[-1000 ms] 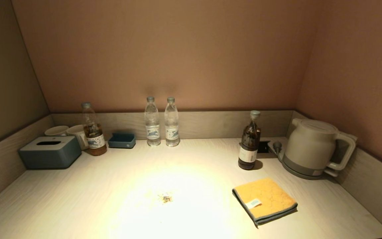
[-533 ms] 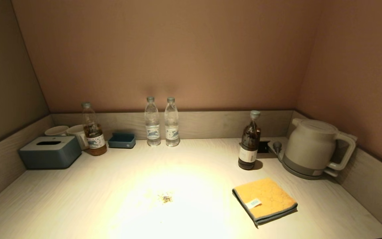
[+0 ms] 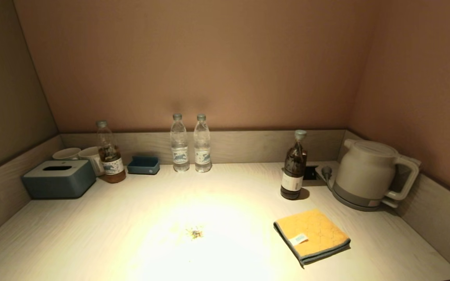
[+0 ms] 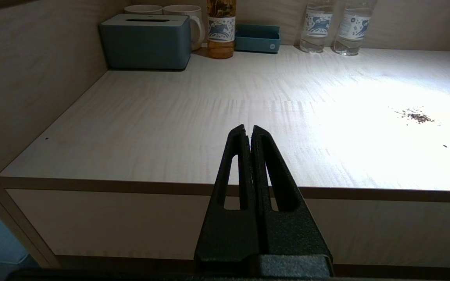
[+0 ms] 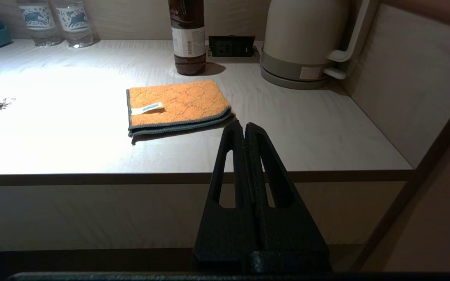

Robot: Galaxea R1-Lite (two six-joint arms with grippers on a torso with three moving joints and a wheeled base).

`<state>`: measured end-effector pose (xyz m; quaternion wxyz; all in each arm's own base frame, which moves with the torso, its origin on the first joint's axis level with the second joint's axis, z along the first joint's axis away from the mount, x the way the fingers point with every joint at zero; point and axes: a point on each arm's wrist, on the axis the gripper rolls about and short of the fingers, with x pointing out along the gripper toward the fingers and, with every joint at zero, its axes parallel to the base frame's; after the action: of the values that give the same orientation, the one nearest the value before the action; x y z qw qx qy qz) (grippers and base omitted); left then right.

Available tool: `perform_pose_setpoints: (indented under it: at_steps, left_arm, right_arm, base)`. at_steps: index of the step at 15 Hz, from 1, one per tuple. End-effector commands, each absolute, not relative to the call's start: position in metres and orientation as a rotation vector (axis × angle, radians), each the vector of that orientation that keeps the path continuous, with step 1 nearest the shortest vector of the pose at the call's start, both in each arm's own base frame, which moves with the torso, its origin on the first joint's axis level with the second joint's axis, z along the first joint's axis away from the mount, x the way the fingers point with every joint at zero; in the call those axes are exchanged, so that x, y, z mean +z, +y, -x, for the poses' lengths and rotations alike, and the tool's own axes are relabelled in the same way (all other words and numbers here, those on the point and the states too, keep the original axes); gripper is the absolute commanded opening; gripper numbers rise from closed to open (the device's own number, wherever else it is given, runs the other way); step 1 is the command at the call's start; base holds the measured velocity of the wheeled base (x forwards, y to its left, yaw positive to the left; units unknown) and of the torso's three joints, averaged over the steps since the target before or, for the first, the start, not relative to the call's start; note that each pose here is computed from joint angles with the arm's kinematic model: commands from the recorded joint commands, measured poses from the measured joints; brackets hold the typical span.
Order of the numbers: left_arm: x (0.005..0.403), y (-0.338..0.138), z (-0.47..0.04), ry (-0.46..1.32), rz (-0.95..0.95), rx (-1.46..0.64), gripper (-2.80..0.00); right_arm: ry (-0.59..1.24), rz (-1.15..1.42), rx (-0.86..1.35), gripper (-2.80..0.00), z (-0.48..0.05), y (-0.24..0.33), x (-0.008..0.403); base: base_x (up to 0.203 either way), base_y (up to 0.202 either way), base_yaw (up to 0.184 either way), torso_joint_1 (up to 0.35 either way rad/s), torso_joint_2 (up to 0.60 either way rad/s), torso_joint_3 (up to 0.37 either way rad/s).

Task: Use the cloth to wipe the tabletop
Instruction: Pick up the tablecloth

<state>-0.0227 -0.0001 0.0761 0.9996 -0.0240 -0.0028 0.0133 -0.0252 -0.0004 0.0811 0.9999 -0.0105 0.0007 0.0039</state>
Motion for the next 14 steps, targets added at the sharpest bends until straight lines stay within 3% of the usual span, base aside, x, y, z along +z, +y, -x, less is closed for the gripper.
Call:
perform_pose_setpoints:
  at_steps: [1, 3, 7, 14]
  left_arm:
    - [0.076, 0.0, 0.023, -0.005, 0.049, 0.027, -2.8]
    - [0.076, 0.0, 0.023, -0.005, 0.049, 0.027, -2.8]
    - [0.076, 0.0, 0.023, -0.005, 0.049, 0.027, -2.8]
    - [0.076, 0.0, 0.023, -0.005, 0.049, 0.027, -2.8]
  right_arm:
    - [0.004, 0.021, 0.015, -2.8, 0.03, 0.0, 0.091]
    - [-0.032, 0.021, 0.04, -2.8, 0.041, 0.0, 0.117]
    - [0.095, 0.009, 0.111, -2.8, 0.026, 0.002, 0.15]
    - [0.466, -0.072, 0.199, -2.8, -0.114, 0.007, 0.209]
  base:
    - [0.0, 0.0, 0.0, 0.0, 0.0, 0.0]
    - [0.0, 0.0, 0.0, 0.0, 0.0, 0.0]
    - [0.0, 0.0, 0.0, 0.0, 0.0, 0.0]
    - [0.0, 0.0, 0.0, 0.0, 0.0, 0.0]
